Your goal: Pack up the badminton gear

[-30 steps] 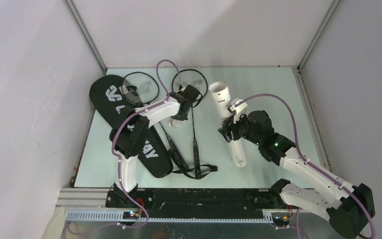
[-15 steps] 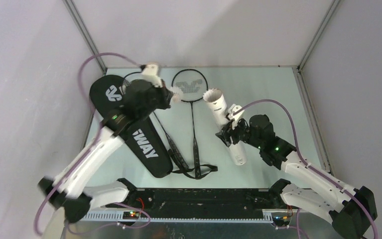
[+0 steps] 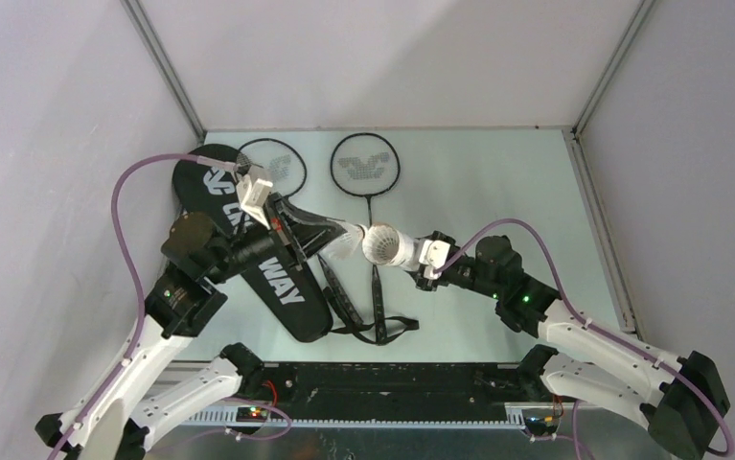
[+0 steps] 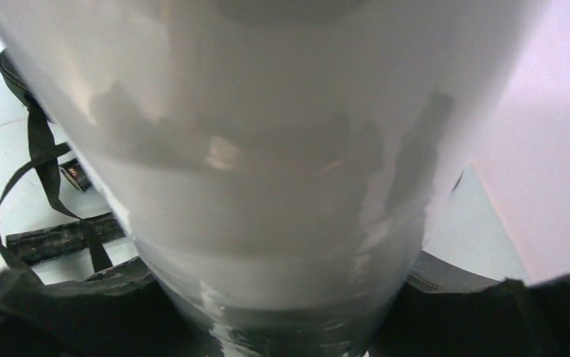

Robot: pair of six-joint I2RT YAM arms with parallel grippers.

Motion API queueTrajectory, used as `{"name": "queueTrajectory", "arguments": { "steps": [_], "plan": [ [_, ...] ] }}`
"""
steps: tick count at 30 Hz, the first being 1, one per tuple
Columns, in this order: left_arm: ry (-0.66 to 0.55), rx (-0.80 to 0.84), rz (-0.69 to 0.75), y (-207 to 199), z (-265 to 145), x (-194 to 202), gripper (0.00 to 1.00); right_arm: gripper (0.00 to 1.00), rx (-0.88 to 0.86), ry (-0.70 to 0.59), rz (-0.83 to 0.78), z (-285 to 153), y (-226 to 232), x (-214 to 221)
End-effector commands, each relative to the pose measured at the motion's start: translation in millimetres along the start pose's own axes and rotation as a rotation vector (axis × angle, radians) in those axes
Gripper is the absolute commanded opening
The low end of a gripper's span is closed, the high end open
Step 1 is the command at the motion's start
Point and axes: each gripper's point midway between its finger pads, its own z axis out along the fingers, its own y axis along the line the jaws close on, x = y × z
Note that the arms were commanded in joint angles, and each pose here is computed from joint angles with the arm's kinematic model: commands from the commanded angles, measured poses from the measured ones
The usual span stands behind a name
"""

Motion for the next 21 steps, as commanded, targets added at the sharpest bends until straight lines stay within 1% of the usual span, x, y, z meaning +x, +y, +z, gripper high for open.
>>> {"name": "queueTrajectory", "arguments": {
  "steps": [1, 4, 11, 14, 17, 21],
  "plan": [
    [0.017, 0.163, -0.058, -31.8, -3.5, 8.7, 0.00, 0.40, 0.060, -0.157, -0.149, 0.8, -21.8, -45.7],
    [0.025, 0.184, -0.077, -36.9, -1.3, 10.7, 0.00, 0.40, 0.051, -0.155, -0.148, 2.3, -20.6, -44.4],
    [0.021, 0.199, -0.059, -43.3, -0.3, 3.4, 0.00, 0.40, 0.063, -0.144, -0.137, 7.5, -23.1, -40.2],
    [0.033, 0.161, -0.055, -36.3, 2.8, 5.6, 0.00, 0.40, 0.059, -0.149, -0.135, 8.8, -22.5, -40.7],
    [0.057, 0.070, -0.045, -18.6, 12.6, 11.1, 0.00, 0.40, 0.051, -0.160, -0.133, 8.9, -20.7, -43.1],
    [0.155, -0.019, -0.014, 1.7, 25.2, 33.3, 0.00, 0.39, 0.054, -0.160, -0.133, 9.0, -21.2, -43.6]
  ]
}}
